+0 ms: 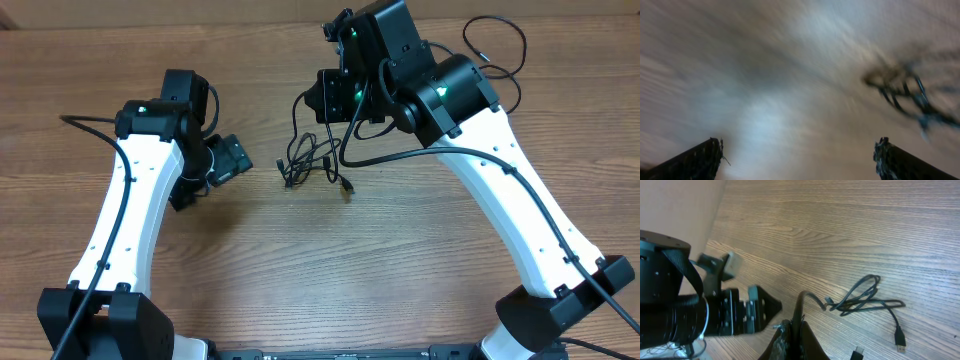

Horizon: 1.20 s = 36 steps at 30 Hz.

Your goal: Untangle cables

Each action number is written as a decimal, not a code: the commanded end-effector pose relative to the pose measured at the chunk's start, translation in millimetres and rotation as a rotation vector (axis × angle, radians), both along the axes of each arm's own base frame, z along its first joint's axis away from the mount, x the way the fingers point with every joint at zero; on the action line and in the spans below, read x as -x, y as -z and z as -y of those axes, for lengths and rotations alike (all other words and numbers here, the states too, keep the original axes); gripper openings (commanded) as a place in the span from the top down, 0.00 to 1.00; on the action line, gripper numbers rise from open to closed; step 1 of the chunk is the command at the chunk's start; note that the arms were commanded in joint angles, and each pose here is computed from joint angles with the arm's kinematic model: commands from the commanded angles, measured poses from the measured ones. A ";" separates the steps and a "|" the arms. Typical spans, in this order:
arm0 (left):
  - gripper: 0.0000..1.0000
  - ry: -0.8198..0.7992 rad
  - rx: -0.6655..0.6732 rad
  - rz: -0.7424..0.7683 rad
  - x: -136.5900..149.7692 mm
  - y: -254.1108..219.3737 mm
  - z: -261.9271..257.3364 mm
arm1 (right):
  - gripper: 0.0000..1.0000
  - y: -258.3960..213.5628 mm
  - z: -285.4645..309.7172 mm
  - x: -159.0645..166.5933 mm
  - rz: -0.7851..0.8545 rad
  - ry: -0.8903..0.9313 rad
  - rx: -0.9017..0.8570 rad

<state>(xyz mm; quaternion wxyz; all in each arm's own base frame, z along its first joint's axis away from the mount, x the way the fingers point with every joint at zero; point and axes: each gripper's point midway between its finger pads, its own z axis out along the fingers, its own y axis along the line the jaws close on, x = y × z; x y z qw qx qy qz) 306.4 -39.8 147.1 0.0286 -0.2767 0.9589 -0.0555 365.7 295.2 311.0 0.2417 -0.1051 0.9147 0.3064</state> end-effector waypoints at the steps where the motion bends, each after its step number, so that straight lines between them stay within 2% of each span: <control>1: 0.00 0.093 0.318 -0.031 8.3 -11.5 52.8 | 0.96 -17.1 1.1 4.1 0.026 -0.003 -0.036; 3: 0.06 0.301 0.483 0.024 12.8 -26.0 84.9 | 0.94 -17.5 2.4 2.6 0.031 -0.001 -0.035; 5: 0.11 0.412 0.538 0.028 23.3 -31.6 101.2 | 0.93 -19.0 3.5 -0.2 0.038 0.005 -0.040; 9: 0.11 0.482 0.390 -0.019 35.2 -16.9 106.5 | 0.96 -24.7 12.5 -13.5 0.045 0.057 -0.070; 13: 0.08 0.425 0.170 -0.035 32.5 -2.6 96.5 | 0.96 -30.4 24.5 -22.1 -0.002 0.095 -0.140; 16: 0.03 0.450 0.106 0.017 22.2 0.1 100.4 | 0.96 -43.4 22.9 -16.2 -0.048 0.010 -0.254; 19: 0.04 0.476 0.104 0.073 9.4 1.4 110.8 | 0.96 -57.4 22.2 -9.4 -0.078 -0.070 -0.351; 20: 0.06 0.479 0.106 0.094 4.4 1.6 113.8 | 0.96 -61.0 22.5 -7.4 -0.086 -0.091 -0.375; 22: 0.20 0.480 0.099 0.141 -8.9 2.3 116.9 | 0.96 -66.1 24.1 -3.5 -0.105 -0.123 -0.413; 26: 0.23 0.473 0.066 0.216 -32.7 5.5 118.3 | 0.96 -75.7 24.2 3.7 -0.124 -0.178 -0.470; 29: 0.27 0.472 0.059 0.212 -38.5 13.6 119.4 | 0.96 -90.7 24.3 8.1 -0.105 -0.225 -0.522; 32: 0.40 0.473 0.054 0.179 -40.1 27.0 119.9 | 0.96 -106.0 30.6 10.2 -0.075 -0.222 -0.547; 36: 0.51 0.502 0.048 0.138 -40.8 44.5 121.1 | 0.96 -128.3 40.1 14.7 0.003 -0.220 -0.564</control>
